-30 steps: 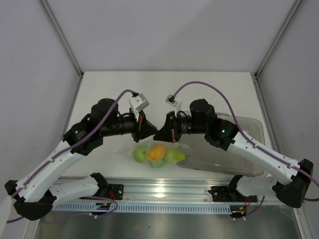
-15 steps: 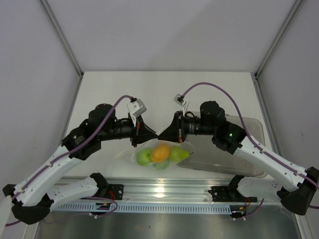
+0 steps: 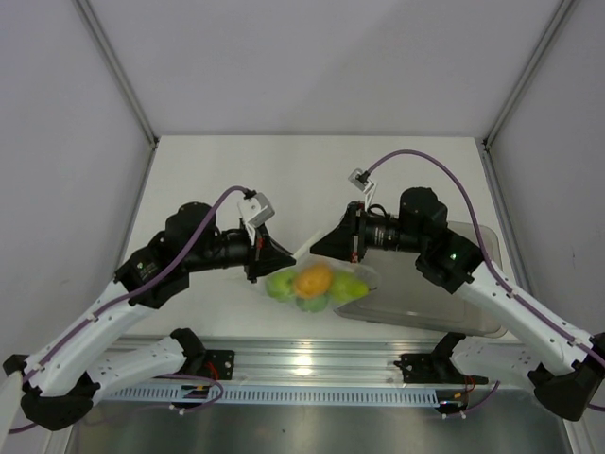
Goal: Place the food in the zip-top bag and seal the zipper
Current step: Zip the zipper food storage bag at the center of the board, then place the zipper food storage bag at the center of the board.
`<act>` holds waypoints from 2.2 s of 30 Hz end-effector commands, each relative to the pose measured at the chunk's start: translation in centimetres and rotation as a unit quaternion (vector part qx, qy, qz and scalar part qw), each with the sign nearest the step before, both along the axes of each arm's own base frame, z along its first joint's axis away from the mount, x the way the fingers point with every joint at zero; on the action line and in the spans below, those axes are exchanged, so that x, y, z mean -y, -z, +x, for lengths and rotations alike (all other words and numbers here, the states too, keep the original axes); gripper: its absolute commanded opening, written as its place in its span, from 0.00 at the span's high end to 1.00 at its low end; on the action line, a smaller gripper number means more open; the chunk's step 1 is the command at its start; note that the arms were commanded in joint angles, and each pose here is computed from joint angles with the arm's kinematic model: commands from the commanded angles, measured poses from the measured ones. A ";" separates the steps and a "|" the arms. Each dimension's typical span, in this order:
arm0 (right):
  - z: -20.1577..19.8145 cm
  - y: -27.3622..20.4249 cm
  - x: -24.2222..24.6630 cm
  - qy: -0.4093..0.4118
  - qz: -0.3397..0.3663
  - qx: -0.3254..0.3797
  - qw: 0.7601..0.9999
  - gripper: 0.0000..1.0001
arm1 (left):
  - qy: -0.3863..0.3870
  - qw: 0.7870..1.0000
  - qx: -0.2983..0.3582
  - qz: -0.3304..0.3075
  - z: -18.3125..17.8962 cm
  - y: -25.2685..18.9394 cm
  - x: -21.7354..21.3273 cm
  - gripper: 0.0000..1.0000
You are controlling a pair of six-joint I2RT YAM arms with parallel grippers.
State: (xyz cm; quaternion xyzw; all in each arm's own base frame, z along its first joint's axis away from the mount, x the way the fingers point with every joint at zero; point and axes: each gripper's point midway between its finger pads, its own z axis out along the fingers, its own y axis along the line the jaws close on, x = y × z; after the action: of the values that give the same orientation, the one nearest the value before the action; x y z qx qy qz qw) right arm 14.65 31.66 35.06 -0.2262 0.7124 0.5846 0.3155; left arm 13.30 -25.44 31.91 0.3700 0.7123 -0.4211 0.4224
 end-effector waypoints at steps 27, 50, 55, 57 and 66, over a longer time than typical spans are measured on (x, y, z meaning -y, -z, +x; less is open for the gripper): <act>3.3 -9.6 9.2 0.105 0.081 0.068 0.989 1.00 | -0.070 0.996 -0.002 0.055 0.2 4.0 -3.6 0.99; 5.6 -8.1 10.5 0.117 0.076 0.039 0.989 1.00 | -0.209 0.977 0.005 0.051 2.1 2.0 -7.9 0.99; 4.7 -6.0 6.1 0.065 0.050 0.021 0.996 1.00 | -0.283 0.959 -0.006 0.029 3.2 -0.4 -9.6 0.99; 5.0 -5.1 4.1 0.050 0.041 0.009 0.998 1.00 | -0.320 0.947 -0.012 0.031 3.9 -0.8 -10.5 0.99; 7.7 -1.0 -1.3 0.020 0.016 -0.054 0.998 1.00 | -0.424 0.899 -0.058 0.091 7.4 0.9 -13.3 0.99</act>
State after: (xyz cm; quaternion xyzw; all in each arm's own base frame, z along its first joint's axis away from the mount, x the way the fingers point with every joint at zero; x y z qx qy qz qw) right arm 21.10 31.81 33.92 -0.1704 0.7464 0.5874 0.2624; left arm 19.30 -13.52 32.57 0.0916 0.8343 -0.1986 0.5060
